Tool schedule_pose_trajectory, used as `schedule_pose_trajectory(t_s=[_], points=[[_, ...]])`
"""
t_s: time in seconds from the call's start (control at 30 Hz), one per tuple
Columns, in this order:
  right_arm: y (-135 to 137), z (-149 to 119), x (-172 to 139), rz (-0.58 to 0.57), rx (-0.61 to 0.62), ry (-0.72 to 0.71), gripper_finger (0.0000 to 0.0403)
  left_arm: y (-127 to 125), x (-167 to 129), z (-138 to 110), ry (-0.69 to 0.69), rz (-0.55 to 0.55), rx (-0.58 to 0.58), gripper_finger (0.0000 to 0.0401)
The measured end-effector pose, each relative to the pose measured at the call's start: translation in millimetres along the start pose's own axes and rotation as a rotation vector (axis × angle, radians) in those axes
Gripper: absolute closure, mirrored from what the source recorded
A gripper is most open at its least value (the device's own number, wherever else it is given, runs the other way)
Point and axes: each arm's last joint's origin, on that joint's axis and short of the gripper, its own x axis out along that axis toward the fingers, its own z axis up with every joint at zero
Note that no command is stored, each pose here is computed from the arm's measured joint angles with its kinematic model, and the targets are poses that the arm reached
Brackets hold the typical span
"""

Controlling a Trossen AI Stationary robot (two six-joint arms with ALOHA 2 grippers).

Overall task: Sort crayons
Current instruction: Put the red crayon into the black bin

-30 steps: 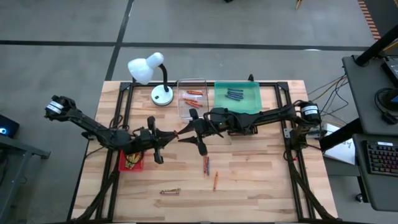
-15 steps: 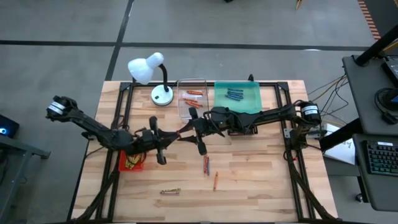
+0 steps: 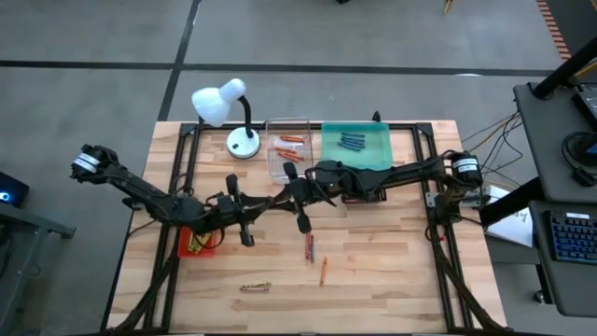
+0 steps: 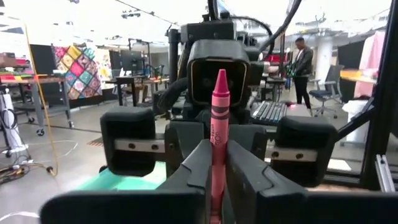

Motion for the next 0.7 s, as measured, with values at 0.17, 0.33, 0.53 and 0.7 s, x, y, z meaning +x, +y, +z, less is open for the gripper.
schedule_pose_trajectory(t_s=[0.17, 0.33, 0.53, 0.7], points=[[-4, 4, 0, 0.004, 0.001, 0.119, 0.0388, 4, -4, 6, 0.024, 0.001, 0.022, 0.0332], [-19, 13, -7, -0.036, 0.001, 0.321, 0.0388, 11, -9, 10, 0.063, 0.022, 0.058, 0.0272], [-37, 3, -40, -0.121, 0.015, 0.813, 0.0389, 23, -18, 16, 0.099, 0.094, 0.093, 0.0240], [-41, -29, -85, -0.238, 0.094, 1.323, 0.0389, 31, -26, 22, 0.111, 0.095, 0.104, 0.0241]])
